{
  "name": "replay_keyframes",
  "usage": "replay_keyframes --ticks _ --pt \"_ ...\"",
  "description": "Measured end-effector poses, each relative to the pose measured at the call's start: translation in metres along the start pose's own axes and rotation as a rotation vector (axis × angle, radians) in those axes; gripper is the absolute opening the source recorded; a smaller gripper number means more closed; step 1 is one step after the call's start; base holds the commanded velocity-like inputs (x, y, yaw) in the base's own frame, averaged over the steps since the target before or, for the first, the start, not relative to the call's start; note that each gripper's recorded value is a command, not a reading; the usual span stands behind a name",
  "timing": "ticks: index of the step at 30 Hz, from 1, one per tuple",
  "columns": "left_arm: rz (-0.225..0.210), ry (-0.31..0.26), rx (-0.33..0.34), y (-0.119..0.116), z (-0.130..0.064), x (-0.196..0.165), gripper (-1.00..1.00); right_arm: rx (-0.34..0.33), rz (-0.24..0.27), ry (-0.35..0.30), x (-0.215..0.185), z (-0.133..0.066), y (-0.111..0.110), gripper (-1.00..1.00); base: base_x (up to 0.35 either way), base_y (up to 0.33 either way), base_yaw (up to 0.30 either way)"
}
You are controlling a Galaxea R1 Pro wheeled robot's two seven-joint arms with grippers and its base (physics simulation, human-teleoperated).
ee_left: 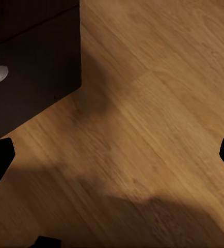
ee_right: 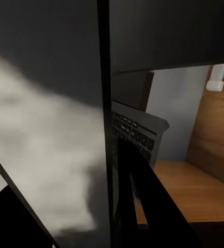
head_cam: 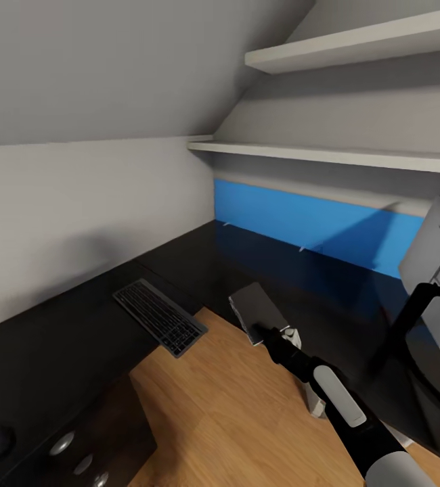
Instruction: In the bedroom, organize the workspace by keeping the computer under the desk, ensuring the monitor is on the desk, placing the keyboard on the desk next to the monitor, placing the mouse on the desk next to the keyboard, moving the folder from the swivel chair onto the desk next to the mouse, stacking the notebook on top of the folder with the pen on top of the notebook, and positioning the swivel chair next to the desk.
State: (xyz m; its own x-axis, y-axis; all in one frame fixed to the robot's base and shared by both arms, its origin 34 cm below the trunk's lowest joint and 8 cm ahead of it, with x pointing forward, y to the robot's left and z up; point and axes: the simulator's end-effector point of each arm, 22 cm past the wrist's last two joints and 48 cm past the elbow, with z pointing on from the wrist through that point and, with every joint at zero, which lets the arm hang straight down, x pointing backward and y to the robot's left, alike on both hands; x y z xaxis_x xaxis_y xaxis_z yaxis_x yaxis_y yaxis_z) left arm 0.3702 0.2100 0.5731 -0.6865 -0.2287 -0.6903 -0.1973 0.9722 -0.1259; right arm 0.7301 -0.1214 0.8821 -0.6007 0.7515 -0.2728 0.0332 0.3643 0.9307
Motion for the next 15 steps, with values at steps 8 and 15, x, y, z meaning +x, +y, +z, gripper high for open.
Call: replay_keyframes --ticks 8,15 --pt "0.000 0.001 0.000 0.0001 -0.0001 0.0004 1.00 0.002 0.002 0.006 0.0013 -0.0001 -0.0014 -1.00 0.000 0.000 0.047" --pt "0.001 0.001 0.000 -0.0001 -0.0001 0.0005 1.00 0.004 -0.003 0.015 0.0069 0.0017 -0.0010 -1.00 0.000 0.000 0.197"
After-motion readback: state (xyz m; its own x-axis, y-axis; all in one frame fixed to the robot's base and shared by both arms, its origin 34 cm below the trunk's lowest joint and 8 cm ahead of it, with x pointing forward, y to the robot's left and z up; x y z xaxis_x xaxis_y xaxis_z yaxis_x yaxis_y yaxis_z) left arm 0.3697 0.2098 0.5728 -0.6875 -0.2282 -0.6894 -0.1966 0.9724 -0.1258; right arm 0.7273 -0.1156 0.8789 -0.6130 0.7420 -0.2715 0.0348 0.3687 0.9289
